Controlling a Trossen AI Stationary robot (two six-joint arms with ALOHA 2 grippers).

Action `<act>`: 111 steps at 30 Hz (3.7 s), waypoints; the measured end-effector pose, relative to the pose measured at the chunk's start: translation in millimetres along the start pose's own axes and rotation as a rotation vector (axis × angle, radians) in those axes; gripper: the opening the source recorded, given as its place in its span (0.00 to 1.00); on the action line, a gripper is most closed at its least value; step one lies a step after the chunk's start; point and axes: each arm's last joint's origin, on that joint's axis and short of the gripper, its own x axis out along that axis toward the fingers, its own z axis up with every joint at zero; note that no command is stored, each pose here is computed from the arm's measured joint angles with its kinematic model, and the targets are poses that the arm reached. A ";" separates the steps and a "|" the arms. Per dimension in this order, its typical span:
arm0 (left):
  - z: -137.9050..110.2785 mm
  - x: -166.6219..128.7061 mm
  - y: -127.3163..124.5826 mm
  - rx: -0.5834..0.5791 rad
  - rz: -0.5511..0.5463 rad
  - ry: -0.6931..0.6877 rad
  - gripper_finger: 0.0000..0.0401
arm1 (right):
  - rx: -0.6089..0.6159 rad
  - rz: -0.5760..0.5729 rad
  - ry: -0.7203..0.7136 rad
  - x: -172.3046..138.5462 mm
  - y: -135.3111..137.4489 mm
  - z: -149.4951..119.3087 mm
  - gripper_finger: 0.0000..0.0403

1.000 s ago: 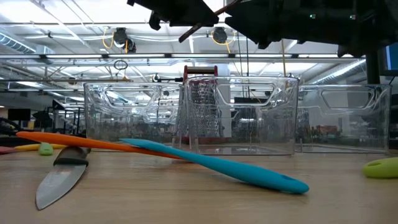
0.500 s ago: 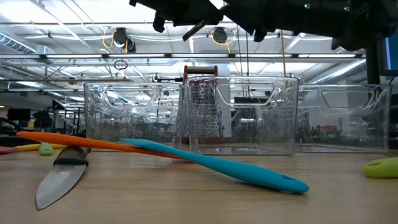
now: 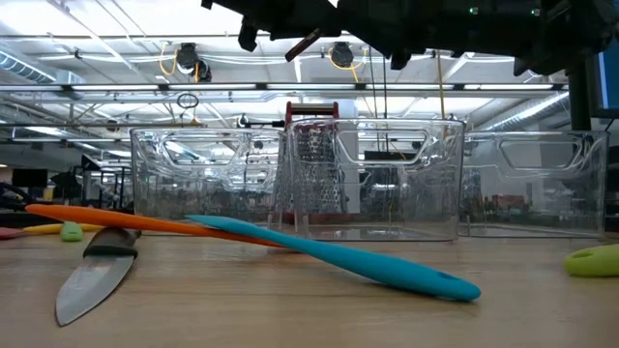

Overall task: Pick & Place Kitchen Items
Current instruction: Put the wooden serving spoon into the right transparent bin

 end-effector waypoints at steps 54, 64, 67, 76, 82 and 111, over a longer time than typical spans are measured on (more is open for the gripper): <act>-1.1 -11.5 5.9 0.232 0.137 0.099 0.54 | -0.045 -0.199 0.041 -0.5 -6.2 -2.2 0.08; -15.8 -15.0 8.3 0.269 0.179 0.211 0.54 | 0.032 -0.202 0.142 -14.9 -11.7 18.1 0.08; -19.2 -15.8 9.1 0.272 0.181 0.236 0.54 | 0.096 -0.192 0.242 -28.4 -13.2 25.7 0.08; -19.6 -15.8 9.3 0.240 0.185 0.236 0.54 | 0.329 -0.118 0.402 -83.1 -26.2 58.9 0.08; -19.2 -15.6 8.6 0.210 0.168 0.233 0.54 | 0.445 -0.149 0.528 -114.0 -40.2 61.7 0.08; -15.8 -14.6 5.0 0.172 0.078 0.211 0.54 | 0.845 -0.219 0.818 -147.4 -69.1 -19.8 0.08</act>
